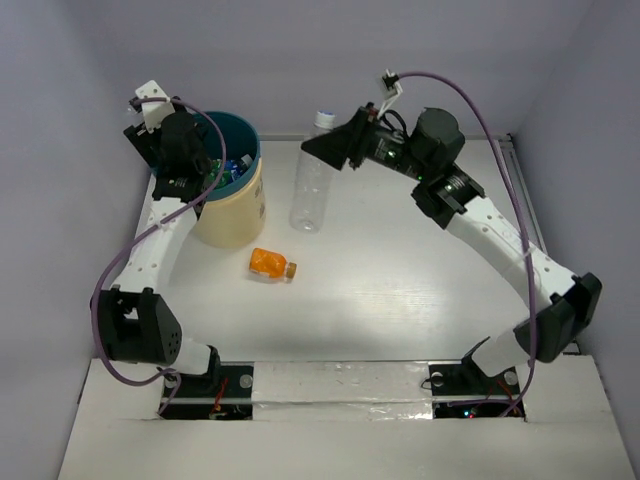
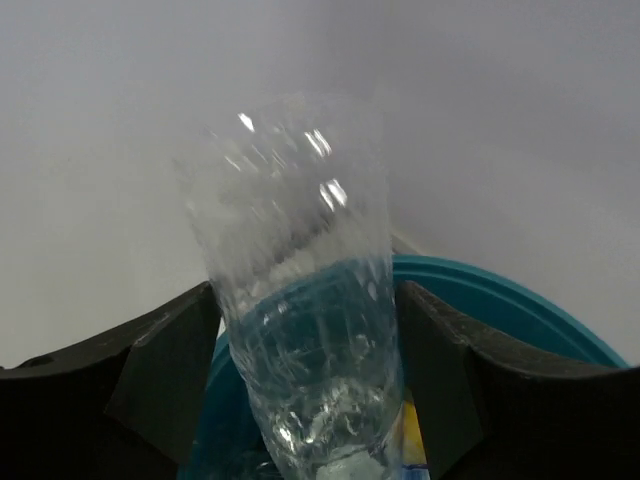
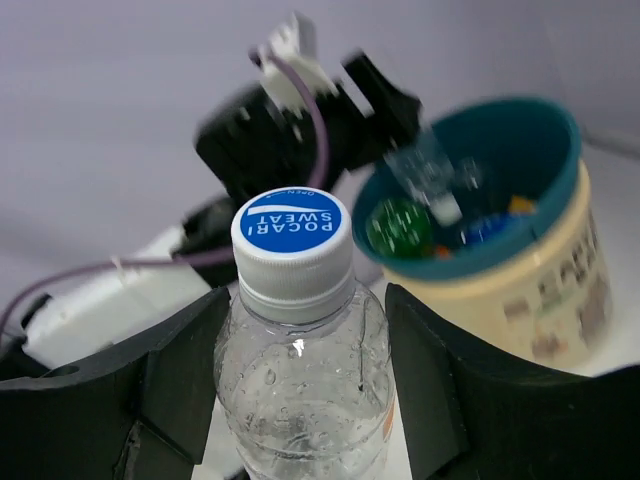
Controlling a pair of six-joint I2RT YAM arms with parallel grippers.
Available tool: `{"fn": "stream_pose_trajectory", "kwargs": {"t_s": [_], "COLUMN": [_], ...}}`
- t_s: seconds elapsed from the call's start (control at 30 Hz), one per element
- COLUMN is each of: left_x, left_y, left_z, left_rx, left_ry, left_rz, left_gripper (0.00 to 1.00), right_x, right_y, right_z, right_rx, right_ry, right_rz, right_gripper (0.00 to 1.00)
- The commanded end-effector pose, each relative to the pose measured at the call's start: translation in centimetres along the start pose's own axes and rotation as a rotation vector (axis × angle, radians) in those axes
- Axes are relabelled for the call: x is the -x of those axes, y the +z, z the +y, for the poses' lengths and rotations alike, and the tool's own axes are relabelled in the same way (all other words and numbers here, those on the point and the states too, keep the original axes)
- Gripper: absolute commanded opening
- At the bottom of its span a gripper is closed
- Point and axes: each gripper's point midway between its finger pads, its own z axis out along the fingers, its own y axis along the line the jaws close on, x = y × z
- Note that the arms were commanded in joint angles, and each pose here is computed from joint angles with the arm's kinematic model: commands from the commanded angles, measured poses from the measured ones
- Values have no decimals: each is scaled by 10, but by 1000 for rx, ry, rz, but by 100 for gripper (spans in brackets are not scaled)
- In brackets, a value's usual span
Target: Put the plastic bottles in the bin
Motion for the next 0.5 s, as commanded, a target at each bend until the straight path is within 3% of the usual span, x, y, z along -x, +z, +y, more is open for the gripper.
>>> {"fn": "stream_pose_trajectory", "kwargs": {"t_s": [0.0,0.07,0.1,0.17,0.3,0.4,0.43,0.47], "left_x": [62,57,62,64,103,129,128,128], "left_y": [-10,-12,-16,-21,-50,-81,-89,-99], "left_z": [7,5,6,2,1,-3,-4,-10], "left_rx": [24,-1,-15,-58,-172,-315,-350,-418], "left_ry": [-132,-139,-154,-191,-320,-432,-441,-450], "left_rz": [-181,-173,-180,-172,-178,-167,-144,-124], "left_gripper": [68,80,91,99,99,99,99,99], "right_x": [62,77,88,101,119,110,126,117], "right_y": [25,38,51,66,102,130,130,143], "right_z": [47,41,36,16,-12,-37,-26,-46], "right_rx": [140,131,133,79,48,41,68,44], "right_ry": [-63,-66,-81,-88,-70,-7,-17,-2], "right_rz": [-181,-233,-271,-346,-432,-445,-487,-482], "right_gripper": [67,68,69,69,70,70,70,69]}}
